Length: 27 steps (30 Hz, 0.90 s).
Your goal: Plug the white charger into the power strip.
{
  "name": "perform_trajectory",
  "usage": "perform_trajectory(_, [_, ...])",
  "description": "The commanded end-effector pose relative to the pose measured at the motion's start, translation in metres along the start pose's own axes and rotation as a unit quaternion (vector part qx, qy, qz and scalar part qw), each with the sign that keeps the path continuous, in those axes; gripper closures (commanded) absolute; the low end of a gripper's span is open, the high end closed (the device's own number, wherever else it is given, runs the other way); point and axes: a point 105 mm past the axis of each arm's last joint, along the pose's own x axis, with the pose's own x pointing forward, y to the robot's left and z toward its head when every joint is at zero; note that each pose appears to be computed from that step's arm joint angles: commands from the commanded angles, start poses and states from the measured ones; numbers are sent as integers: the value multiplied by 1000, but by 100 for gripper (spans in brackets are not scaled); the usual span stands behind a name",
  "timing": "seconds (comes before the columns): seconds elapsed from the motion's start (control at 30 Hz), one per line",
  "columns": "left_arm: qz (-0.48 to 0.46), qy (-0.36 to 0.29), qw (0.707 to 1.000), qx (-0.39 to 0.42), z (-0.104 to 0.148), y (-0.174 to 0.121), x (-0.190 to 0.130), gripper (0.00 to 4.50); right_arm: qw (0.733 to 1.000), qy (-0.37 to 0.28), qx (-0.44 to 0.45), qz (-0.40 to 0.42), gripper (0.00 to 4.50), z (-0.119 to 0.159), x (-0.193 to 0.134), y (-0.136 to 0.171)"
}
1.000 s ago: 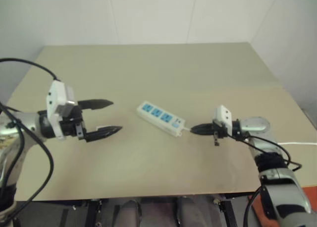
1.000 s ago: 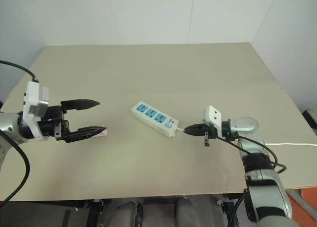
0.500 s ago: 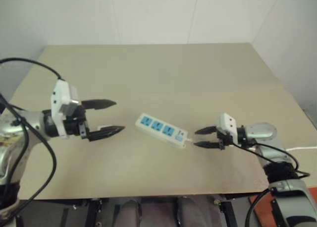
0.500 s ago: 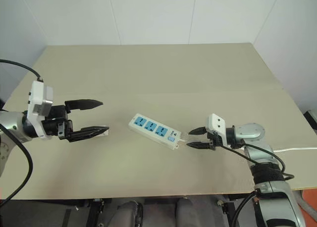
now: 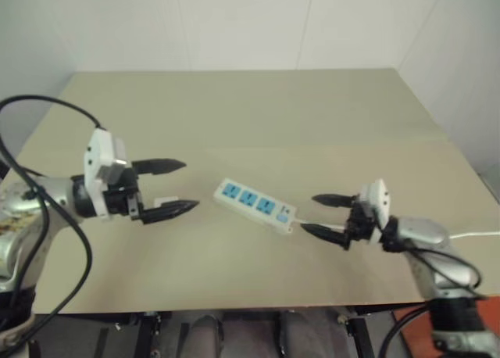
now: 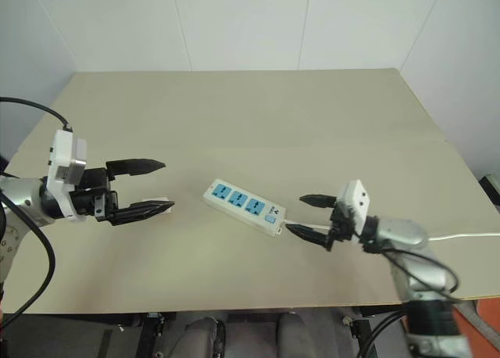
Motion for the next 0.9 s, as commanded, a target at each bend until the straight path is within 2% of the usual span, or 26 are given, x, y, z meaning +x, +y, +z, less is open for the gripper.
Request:
perform_trajectory(0.03, [-8,-13,1000,21,11,2,0,0,999,-26,-29,-25,3,13,11,6])
perform_trajectory(0.3, [-13,-13,1000,21,10,3,2,0,998,-45,-21,-39,3,9,26,8])
perform_trajectory(0.67, [-6,-9,1000,21,9,3,-1,0,999,-28,-42,6,3,1,35,21])
perform_trajectory(0.9, [-4,-8,1000,21,9,3,-2,0,998,-30,-53,-9,3,-2,42,16])
